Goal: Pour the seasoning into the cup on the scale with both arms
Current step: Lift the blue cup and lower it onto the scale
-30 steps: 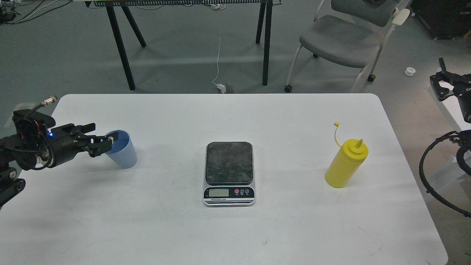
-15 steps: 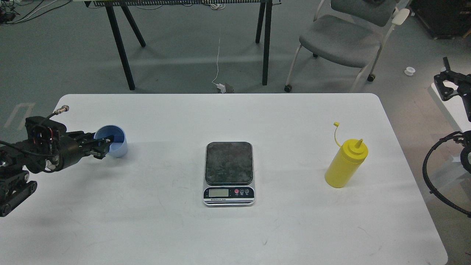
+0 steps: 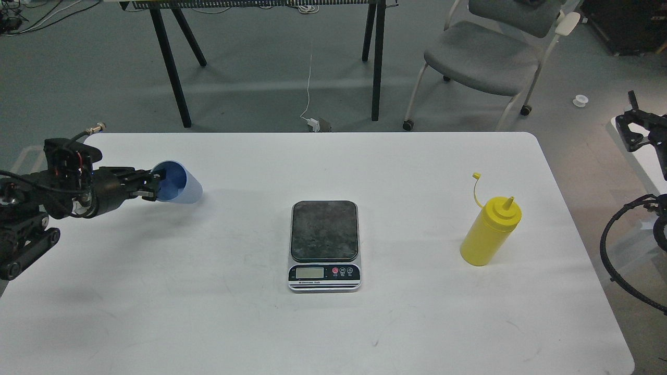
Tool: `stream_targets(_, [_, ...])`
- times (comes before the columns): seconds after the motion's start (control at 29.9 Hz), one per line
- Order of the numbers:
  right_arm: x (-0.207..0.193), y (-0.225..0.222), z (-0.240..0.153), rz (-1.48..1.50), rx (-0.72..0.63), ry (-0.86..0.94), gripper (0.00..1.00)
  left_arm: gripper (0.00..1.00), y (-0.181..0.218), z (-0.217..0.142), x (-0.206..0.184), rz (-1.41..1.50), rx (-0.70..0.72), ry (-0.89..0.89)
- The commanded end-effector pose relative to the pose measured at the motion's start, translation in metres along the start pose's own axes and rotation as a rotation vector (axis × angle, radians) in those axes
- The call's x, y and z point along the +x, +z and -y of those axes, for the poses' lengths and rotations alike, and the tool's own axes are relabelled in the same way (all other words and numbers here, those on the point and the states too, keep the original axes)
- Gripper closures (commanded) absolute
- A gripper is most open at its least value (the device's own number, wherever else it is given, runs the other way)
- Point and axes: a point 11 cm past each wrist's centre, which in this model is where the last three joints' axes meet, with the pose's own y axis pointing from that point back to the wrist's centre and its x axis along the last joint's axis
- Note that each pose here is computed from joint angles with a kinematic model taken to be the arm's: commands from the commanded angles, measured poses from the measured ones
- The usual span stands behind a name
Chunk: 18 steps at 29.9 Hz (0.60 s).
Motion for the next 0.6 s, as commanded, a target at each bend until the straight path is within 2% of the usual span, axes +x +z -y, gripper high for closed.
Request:
stream_targets(0.0, [-0.003, -0.012, 0.001, -0.009, 0.020, -0.007, 0.01, 0.97, 0.030, 0.002, 0.035, 0.010, -0.100, -0.032])
stream_targets(0.17, [-0.004, -0.026, 0.000, -0.026, 0.039, -0.008, 0.01, 0.97, 0.102, 0.005, 0.094, 0.087, -0.292, -0.056])
stream_targets(0.3, [-0.002, -0.037, -0.003, -0.050, 0.047, 0.000, 0.01, 0.97, 0.176, 0.016, 0.126, 0.160, -0.454, -0.090])
stream_targets(0.43, [-0.001, -0.041, -0.004, -0.053, 0.054, 0.002, 0.01, 0.97, 0.233, 0.036, 0.118, 0.275, -0.545, -0.149])
stream_targets(0.57, [0.000, -0.044, -0.005, -0.055, 0.060, 0.004, 0.01, 0.97, 0.254, 0.052, 0.097, 0.343, -0.562, -0.213])
